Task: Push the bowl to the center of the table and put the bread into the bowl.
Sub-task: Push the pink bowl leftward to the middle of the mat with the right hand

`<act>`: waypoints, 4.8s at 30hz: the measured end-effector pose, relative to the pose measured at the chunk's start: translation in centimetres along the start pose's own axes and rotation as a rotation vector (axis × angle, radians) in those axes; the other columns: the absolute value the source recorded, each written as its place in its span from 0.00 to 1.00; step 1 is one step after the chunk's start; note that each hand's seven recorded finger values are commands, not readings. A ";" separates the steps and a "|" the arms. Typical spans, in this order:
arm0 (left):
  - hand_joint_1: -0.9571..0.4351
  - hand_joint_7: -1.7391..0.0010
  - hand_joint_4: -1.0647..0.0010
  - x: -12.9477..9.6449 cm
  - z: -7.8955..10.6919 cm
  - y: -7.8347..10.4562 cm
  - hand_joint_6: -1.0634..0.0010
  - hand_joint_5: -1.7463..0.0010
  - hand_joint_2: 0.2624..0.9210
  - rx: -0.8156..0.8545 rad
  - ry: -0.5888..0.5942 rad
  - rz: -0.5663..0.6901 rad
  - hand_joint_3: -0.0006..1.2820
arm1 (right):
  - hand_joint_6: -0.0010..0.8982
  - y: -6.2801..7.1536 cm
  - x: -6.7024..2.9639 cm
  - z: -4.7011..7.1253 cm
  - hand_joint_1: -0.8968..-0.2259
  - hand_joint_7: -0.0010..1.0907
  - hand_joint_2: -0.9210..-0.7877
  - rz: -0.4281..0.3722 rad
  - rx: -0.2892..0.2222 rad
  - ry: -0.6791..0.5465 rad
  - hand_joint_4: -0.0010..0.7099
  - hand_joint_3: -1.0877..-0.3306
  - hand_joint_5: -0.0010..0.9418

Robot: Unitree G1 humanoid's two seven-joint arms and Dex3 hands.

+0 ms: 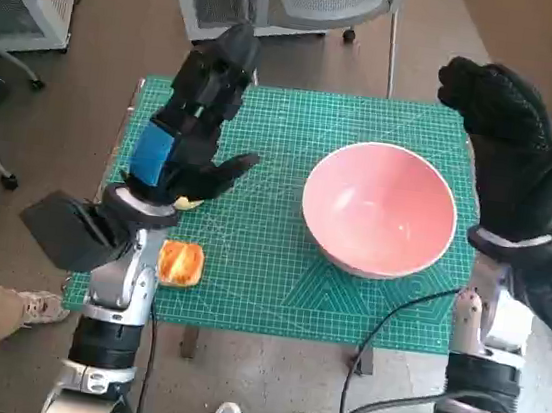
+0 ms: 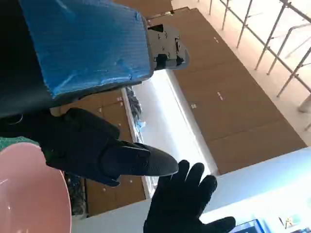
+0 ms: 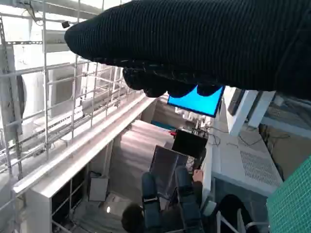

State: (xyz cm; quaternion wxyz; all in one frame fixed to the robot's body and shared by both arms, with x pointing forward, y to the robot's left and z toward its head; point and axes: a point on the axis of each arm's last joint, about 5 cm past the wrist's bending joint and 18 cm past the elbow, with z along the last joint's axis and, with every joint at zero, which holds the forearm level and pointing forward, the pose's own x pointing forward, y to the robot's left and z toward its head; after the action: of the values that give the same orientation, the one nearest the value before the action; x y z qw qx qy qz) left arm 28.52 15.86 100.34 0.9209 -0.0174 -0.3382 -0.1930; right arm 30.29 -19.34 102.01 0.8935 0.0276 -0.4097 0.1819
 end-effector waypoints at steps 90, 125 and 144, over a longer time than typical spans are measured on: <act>0.30 0.76 1.00 -0.5 0.0 -0.1 1.00 1.00 0.93 -0.049 0.016 0.040 0.20 | 0.31 -5.0 -8.11 -6.1 0.53 0.00 0.00 -0.634 0.091 0.728 0.21 0.29 0.00; 0.30 0.76 0.98 -2.2 1.3 0.8 1.00 0.99 0.93 0.018 0.017 0.104 0.19 | 0.37 3.5 -6.15 -10.0 0.46 0.01 0.00 -0.412 0.224 0.907 0.31 0.40 0.00; 0.28 0.76 0.97 -2.8 1.3 1.0 1.00 0.99 0.97 0.057 0.039 0.131 0.17 | 0.34 4.6 -3.91 -10.0 0.49 0.00 0.00 -0.337 0.244 0.882 0.29 0.37 0.00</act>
State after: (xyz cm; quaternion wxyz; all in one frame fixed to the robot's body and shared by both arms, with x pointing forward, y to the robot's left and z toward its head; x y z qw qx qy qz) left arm 26.11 17.97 99.65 0.9381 -0.0094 -0.3235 -0.1231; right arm 33.58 -14.27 92.02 0.9892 0.1184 0.0424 0.0757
